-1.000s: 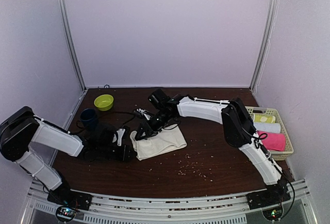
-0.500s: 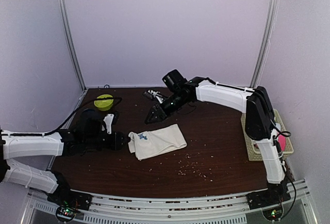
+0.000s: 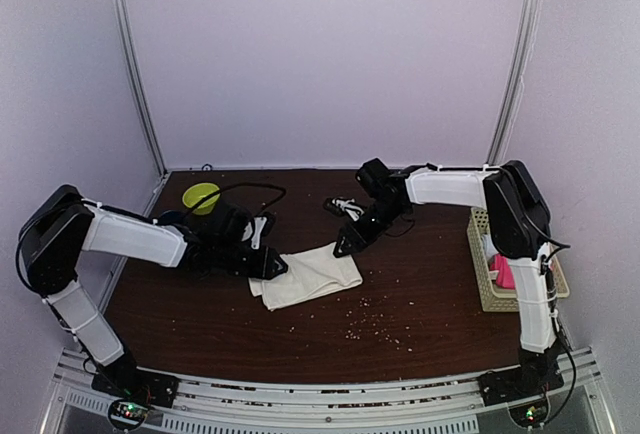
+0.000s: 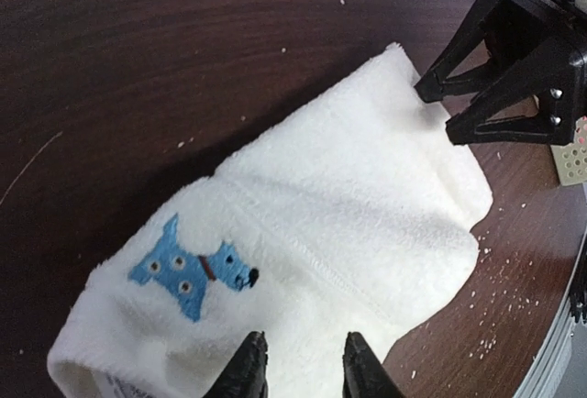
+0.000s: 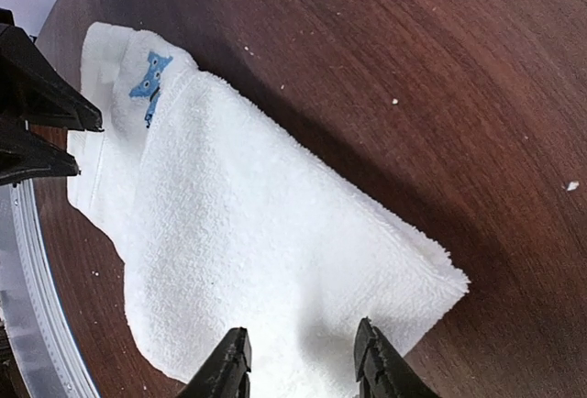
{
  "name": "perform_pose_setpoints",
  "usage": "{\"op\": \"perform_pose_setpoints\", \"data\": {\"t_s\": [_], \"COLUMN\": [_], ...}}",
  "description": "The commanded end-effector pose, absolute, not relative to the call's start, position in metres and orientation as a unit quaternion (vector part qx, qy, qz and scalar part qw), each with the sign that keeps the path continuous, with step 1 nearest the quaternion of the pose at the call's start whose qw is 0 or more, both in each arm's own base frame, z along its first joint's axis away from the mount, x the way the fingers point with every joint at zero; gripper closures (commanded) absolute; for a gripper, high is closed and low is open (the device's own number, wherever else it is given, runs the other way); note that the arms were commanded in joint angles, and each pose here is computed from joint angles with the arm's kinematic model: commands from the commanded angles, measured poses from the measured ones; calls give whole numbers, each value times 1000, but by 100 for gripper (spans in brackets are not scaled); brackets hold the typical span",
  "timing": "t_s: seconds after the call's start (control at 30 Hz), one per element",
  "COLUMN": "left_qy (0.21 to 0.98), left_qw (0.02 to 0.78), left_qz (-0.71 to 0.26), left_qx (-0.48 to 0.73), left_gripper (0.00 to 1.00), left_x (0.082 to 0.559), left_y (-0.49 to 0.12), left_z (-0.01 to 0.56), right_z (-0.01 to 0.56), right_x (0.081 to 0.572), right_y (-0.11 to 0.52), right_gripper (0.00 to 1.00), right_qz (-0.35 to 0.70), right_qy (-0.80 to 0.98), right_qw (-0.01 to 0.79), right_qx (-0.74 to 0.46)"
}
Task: Roll the towels
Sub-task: Smooth out the towel at the center of the board.
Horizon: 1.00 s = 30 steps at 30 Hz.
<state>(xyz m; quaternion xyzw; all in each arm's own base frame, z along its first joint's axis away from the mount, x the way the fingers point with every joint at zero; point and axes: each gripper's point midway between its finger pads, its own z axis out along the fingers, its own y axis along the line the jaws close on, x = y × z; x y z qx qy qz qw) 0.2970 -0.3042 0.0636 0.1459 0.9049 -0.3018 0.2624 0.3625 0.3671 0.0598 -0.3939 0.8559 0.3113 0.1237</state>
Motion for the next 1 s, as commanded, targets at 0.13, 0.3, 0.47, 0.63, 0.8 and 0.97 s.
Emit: {"op": "perform_pose_setpoints", "data": {"t_s": [0.13, 0.3, 0.47, 0.63, 0.8, 0.97], "left_qy": [935, 939, 918, 894, 884, 894], "left_qw": [250, 245, 294, 328, 275, 229], "left_qz": [-246, -239, -261, -292, -363, -380], "left_qx": [52, 33, 53, 88, 102, 68], "left_gripper": [69, 69, 69, 54, 55, 60], "left_x": [280, 280, 286, 293, 289, 273], "left_y": [-218, -203, -208, -221, -252, -256], "left_z": [36, 30, 70, 110, 106, 86], "right_z": [32, 18, 42, 65, 71, 92], "right_x": [364, 360, 353, 364, 364, 361], "right_y": [361, 352, 351, 340, 330, 329], "right_gripper": [60, 61, 61, 59, 59, 58], "right_qz": [272, 255, 264, 228, 213, 217], "right_qy": [864, 874, 868, 869, 868, 853], "right_qw": [119, 102, 118, 159, 166, 193], "right_qx": [-407, -400, -403, -409, -416, -434]}}
